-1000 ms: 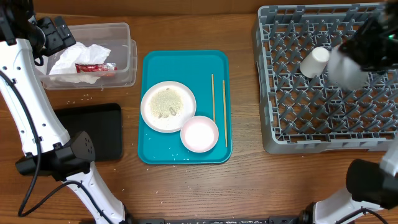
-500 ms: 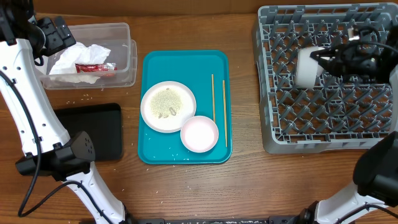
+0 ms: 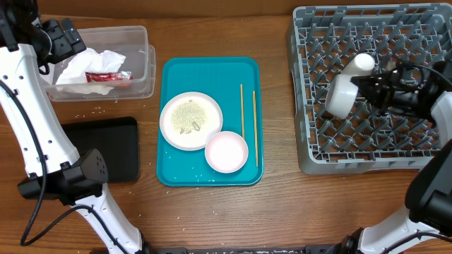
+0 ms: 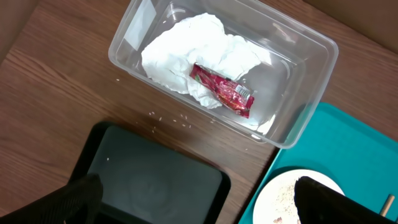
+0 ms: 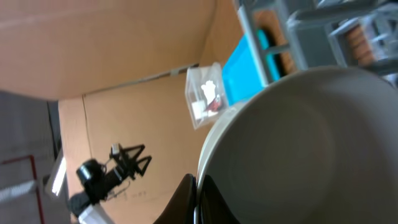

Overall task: Sort waste into correct bins and load items into the dishwasher
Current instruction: 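Carry the white bowl to the dish rack and flip it over, then set the bowl upside down on the rack and release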

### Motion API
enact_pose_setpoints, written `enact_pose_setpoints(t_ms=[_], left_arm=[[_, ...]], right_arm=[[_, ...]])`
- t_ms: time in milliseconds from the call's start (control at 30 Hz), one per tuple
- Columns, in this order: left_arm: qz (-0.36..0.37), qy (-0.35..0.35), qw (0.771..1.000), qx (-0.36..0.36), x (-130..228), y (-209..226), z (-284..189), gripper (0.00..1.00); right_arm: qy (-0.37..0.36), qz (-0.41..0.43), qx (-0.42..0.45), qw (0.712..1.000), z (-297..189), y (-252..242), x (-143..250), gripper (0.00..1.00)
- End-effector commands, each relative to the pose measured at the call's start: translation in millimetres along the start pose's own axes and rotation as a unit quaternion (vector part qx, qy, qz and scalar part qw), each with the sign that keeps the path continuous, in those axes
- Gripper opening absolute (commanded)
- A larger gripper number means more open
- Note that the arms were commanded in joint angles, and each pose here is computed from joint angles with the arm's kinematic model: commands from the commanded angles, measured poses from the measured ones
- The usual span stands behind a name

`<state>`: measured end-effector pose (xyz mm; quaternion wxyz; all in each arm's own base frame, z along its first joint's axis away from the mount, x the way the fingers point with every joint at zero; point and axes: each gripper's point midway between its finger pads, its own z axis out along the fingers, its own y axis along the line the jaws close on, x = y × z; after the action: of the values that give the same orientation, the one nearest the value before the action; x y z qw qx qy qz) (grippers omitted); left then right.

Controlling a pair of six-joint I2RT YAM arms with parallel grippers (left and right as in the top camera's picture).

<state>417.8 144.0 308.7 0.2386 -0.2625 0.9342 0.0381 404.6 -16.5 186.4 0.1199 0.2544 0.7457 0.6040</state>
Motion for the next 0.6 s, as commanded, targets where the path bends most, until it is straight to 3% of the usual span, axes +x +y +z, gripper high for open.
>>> enact_pose_setpoints(t_ms=[0, 100, 233, 400, 500, 567], left_arm=[[0.009, -0.004, 1.000, -0.002, -1, 3, -3, 1.00], [0.009, -0.004, 1.000, -0.003, -1, 3, -3, 1.00], [0.009, -0.004, 1.000, -0.002, -1, 3, -3, 1.00], [0.009, -0.004, 1.000, -0.003, -1, 3, -3, 1.00], [0.009, -0.004, 1.000, -0.002, -1, 3, -3, 1.00], [0.009, -0.004, 1.000, -0.003, -1, 3, -3, 1.00]], right_arm=[[-0.026, 0.017, 0.013, 0.999, -14, -4, -8, 0.04], [-0.038, 0.029, 0.018, 0.999, -21, -7, -12, 0.05], [-0.071, 0.045, 0.048, 0.995, -36, -17, -24, 0.18], [-0.107, 0.043, 0.078, 0.990, -58, -12, -39, 0.48], [-0.140, 0.045, 0.120, 0.982, -78, -7, -49, 0.59], [-0.164, 0.047, 0.156, 0.973, -94, 0, -54, 0.60]])
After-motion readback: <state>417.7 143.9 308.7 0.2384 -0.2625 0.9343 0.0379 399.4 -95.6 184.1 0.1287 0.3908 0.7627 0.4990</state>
